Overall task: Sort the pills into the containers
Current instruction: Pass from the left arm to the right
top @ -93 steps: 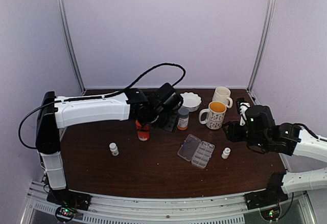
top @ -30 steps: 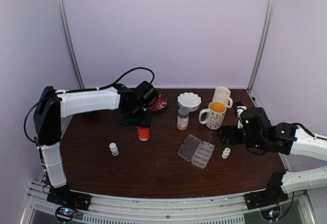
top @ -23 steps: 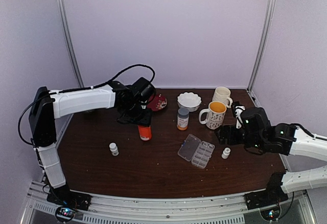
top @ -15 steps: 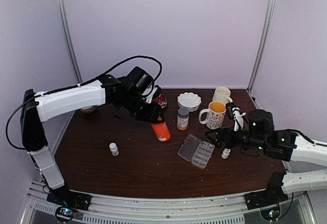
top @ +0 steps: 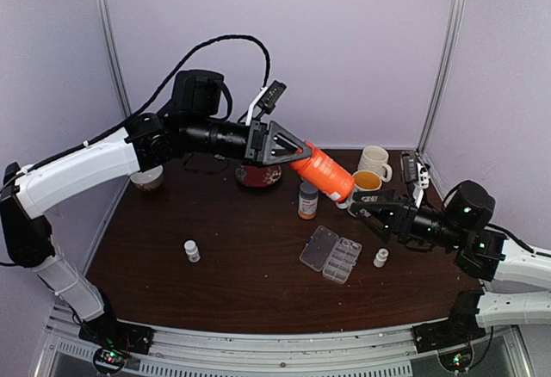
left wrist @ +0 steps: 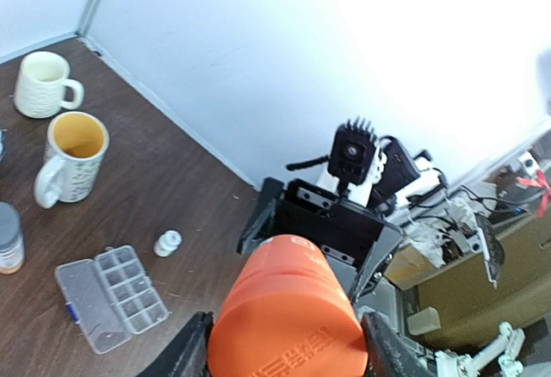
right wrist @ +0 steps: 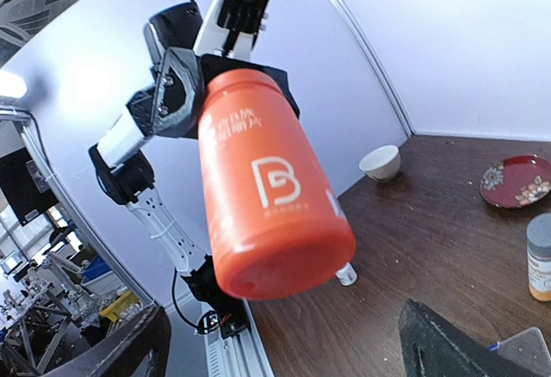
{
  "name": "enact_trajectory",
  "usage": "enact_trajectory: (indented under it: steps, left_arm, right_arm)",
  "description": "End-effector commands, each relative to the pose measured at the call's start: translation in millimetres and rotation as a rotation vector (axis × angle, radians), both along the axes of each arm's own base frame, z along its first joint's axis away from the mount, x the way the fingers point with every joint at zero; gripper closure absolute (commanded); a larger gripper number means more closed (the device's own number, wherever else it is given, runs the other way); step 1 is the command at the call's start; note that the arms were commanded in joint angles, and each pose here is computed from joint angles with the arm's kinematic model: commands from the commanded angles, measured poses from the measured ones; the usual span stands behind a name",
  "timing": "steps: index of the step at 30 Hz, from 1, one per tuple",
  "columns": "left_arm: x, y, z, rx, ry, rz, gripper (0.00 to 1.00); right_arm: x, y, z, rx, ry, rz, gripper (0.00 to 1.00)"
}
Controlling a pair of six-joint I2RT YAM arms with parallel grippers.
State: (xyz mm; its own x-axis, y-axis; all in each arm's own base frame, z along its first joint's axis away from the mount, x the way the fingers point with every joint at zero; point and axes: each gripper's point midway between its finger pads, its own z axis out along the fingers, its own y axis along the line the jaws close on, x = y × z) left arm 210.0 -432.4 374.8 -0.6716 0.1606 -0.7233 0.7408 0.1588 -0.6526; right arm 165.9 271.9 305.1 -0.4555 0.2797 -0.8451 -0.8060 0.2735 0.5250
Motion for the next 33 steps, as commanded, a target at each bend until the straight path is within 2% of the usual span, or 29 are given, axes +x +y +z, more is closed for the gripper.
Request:
enact_trajectory:
  steps: [1, 7, 11, 18, 20, 22, 24, 30, 33]
  left_arm:
    - [-23, -11, 32, -0.116, -0.031, -0.111, 0.78]
    - [-26, -13, 34, -0.129, -0.023, -0.117, 0.78]
    - [-25, -14, 35, -0.137, -0.02, -0.12, 0.79]
    - [-22, -17, 29, -0.127, -0.015, -0.115, 0.79]
    - [-23, -18, 28, -0.125, -0.013, -0.119, 0.79]
    - [-22, -18, 26, -0.121, -0.01, -0.118, 0.79]
    - [-22, -18, 24, -0.118, -0.007, -0.117, 0.79]
    - [-22, -19, 23, -0.116, -0.007, -0.118, 0.79]
    - [-22, -19, 24, -0.118, -0.007, -0.121, 0.79]
  right_arm:
    - [-20, -1, 43, 0.125, -0.113, 0.083, 0.04]
    - [-19, 7, 47, 0.091, -0.114, 0.097, 0.05]
    - [-19, 9, 47, 0.08, -0.118, 0.099, 0.16]
    - [-17, 10, 47, 0.064, -0.117, 0.091, 0.22]
    - [-17, 10, 47, 0.063, -0.114, 0.088, 0.21]
    - [-16, 10, 47, 0.066, -0.114, 0.085, 0.14]
    - [-15, 9, 47, 0.069, -0.115, 0.08, 0.13]
    - [-12, 11, 48, 0.072, -0.111, 0.07, 0.25]
    - [-11, 12, 48, 0.073, -0.104, 0.065, 0.26]
